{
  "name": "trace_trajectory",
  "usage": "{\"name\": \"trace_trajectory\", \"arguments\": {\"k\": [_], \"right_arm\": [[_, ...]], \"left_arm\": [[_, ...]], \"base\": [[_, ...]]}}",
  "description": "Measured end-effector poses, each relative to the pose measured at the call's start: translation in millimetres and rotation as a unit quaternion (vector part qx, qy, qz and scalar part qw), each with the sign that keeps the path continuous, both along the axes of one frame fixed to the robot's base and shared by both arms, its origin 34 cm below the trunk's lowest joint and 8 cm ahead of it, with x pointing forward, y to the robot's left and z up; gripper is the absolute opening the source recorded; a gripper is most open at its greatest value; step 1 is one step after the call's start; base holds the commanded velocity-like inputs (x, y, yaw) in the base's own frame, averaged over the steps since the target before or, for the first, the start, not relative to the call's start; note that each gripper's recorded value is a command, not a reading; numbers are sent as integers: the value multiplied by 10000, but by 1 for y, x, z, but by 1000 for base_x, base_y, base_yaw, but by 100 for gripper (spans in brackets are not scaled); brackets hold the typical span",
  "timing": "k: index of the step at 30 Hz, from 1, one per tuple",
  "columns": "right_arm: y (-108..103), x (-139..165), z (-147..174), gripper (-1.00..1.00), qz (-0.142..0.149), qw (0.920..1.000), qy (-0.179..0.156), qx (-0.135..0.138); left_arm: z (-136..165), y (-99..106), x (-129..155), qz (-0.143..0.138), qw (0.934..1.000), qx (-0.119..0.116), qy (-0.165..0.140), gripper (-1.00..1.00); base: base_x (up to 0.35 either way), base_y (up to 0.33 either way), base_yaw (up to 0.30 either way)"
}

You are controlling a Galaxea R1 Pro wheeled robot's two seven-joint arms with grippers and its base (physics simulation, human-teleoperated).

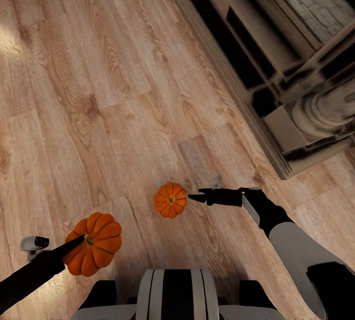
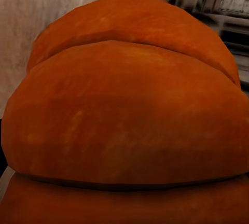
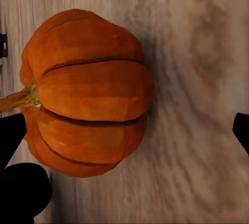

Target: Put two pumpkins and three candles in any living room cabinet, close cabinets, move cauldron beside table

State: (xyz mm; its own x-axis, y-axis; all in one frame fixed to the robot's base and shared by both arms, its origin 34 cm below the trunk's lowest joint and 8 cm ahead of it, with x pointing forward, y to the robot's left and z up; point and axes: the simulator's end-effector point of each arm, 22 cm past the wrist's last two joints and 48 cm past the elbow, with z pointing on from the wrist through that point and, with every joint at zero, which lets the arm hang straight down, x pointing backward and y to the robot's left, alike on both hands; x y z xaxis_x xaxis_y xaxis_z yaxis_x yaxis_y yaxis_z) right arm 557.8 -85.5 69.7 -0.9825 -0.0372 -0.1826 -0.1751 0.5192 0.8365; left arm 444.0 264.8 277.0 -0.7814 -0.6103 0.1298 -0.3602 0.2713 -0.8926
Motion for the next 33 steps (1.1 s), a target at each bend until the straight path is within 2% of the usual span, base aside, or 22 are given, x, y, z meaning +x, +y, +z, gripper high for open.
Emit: {"name": "trace_trajectory", "arguments": {"k": [9, 21, 33], "right_arm": [[0, 1, -1, 100, -19, 10000, -10, 5], [0, 4, 0, 100, -39, 10000, -36, 11], [1, 0, -3, 100, -21, 10000, 5, -4]], "left_arm": [[-4, -1, -2, 22, 10000, -9, 50, -100], [-10, 4, -4, 34, 9998, 183, -62, -100], [-13, 8, -7, 124, 9998, 137, 28, -100]], "base": [[0, 0, 155], [73, 16, 10], [4, 1, 0]]}}
